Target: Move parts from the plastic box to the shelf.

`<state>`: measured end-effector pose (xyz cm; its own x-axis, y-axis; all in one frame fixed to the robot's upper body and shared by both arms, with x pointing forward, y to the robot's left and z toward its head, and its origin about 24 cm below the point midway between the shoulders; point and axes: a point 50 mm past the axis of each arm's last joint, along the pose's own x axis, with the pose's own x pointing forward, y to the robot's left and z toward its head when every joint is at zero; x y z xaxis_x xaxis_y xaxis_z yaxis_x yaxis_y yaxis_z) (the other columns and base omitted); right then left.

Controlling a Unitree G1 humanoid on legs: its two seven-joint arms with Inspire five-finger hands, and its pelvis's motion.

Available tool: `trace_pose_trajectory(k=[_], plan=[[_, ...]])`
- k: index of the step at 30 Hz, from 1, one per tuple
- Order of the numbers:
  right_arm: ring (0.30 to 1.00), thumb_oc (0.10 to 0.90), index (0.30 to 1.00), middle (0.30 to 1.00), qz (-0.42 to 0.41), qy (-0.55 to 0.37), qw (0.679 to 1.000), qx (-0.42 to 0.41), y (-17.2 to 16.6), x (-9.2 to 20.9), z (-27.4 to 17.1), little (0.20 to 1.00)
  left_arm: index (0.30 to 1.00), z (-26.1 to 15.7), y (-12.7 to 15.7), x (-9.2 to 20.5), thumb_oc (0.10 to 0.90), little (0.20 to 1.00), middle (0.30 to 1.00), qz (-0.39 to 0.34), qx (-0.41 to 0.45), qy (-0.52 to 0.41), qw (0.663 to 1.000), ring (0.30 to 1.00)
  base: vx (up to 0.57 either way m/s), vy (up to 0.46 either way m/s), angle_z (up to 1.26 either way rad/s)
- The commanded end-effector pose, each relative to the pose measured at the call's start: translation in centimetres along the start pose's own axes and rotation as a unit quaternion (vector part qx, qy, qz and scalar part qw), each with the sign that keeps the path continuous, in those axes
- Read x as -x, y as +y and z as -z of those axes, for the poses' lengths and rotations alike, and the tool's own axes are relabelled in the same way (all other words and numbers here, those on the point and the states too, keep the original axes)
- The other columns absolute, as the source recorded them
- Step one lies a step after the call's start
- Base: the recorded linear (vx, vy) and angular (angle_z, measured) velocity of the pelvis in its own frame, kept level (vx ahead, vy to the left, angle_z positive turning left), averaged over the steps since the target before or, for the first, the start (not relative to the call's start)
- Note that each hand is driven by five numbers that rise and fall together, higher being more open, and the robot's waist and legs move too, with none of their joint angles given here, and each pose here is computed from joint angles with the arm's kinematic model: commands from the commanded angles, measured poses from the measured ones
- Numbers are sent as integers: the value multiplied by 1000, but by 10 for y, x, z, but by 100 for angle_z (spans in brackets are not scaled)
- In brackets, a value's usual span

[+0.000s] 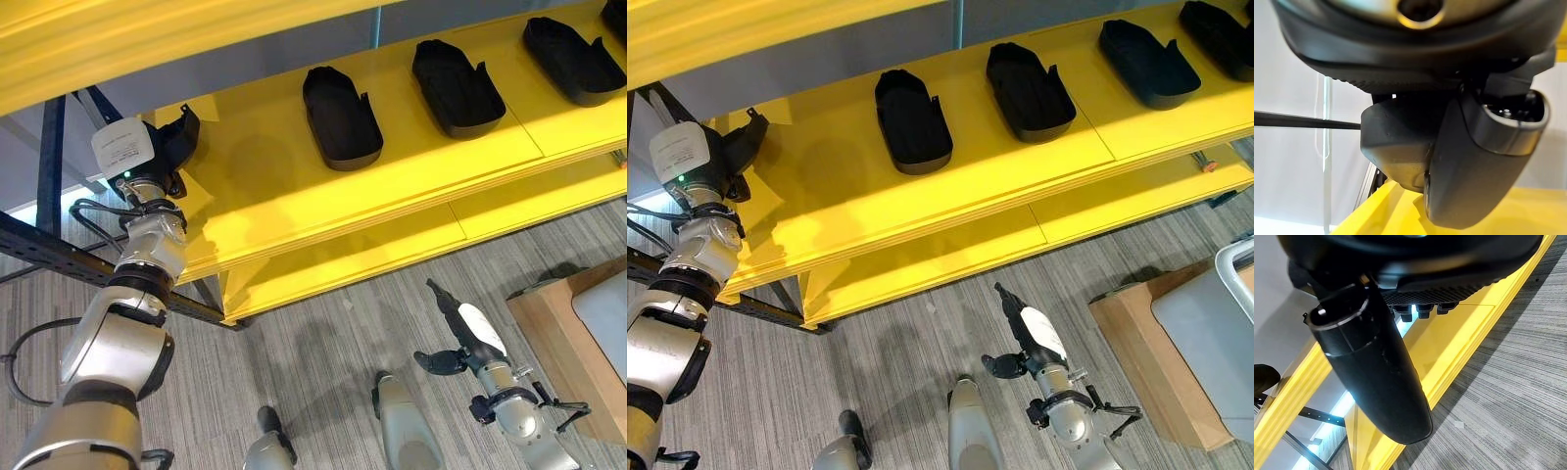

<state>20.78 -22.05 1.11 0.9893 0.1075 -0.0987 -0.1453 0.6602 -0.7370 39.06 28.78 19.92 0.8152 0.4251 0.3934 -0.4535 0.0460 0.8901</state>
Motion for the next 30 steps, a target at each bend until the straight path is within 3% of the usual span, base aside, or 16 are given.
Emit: trace_pose_trajectory(k=[1,16,30], plan=[[1000,900,1000,1000,46,-95,994,-1,-17,-10,-31,1000,300,-4,49,-24,400,300,300,-67,-43,-23,997,300,0,0,0],[1000,900,1000,1000,32,-102,994,0,-15,-10,-33,1000,300,2,38,-25,400,300,300,-12,-98,-15,995,300,0,0,0],[1000,900,1000,1000,22,-105,994,-16,-16,-7,-34,1000,300,57,21,-15,400,300,300,61,-117,53,990,300,17,7,-6]])
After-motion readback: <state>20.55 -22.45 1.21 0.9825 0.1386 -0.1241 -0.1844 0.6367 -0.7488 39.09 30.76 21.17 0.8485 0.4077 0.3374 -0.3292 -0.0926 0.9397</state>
